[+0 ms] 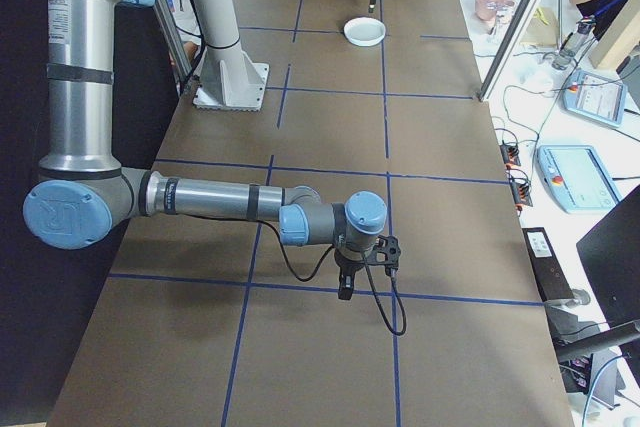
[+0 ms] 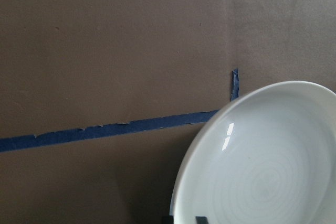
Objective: Stack plate in center
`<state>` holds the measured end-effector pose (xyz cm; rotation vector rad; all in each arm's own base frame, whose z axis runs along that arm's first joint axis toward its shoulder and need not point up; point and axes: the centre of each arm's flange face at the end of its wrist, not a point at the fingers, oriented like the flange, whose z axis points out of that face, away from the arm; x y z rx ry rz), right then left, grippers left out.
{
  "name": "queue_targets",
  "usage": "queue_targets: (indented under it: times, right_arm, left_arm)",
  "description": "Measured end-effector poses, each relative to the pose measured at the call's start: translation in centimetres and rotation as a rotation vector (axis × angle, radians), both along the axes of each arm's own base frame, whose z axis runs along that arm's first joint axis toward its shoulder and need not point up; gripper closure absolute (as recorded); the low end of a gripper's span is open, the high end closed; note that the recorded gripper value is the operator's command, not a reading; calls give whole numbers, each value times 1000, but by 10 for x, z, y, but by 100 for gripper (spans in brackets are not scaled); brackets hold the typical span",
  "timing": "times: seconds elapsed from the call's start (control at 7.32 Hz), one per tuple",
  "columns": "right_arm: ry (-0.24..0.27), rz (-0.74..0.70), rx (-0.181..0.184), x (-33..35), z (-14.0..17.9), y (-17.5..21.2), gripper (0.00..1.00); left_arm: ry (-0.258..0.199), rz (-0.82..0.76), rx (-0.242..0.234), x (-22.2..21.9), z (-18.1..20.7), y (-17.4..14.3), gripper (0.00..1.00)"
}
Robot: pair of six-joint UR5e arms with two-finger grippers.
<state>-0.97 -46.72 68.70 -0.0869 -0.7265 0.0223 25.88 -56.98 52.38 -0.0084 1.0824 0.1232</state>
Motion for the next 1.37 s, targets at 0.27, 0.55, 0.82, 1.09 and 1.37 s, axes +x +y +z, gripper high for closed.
queue_targets:
  times: [0.27, 0.55, 0.82, 1.09, 1.37]
  right_arm:
    - [0, 0, 0, 0, 0, 0, 0]
    - [0, 1, 0, 0, 0, 0, 0]
    - [0, 0, 0, 0, 0, 0, 0]
    - [0, 0, 0, 0, 0, 0, 0]
    - [0, 0, 0, 0, 0, 0, 0]
  left_arm:
    - [-4, -5, 6, -6, 3, 0, 3]
    - [-18, -36, 42, -45, 18, -5, 0]
    - [-87, -50, 64, -108, 62, -7, 0]
    - [-191, -70, 41, -199, 115, -13, 0]
    - [-240, -101, -8, -289, 149, -6, 0]
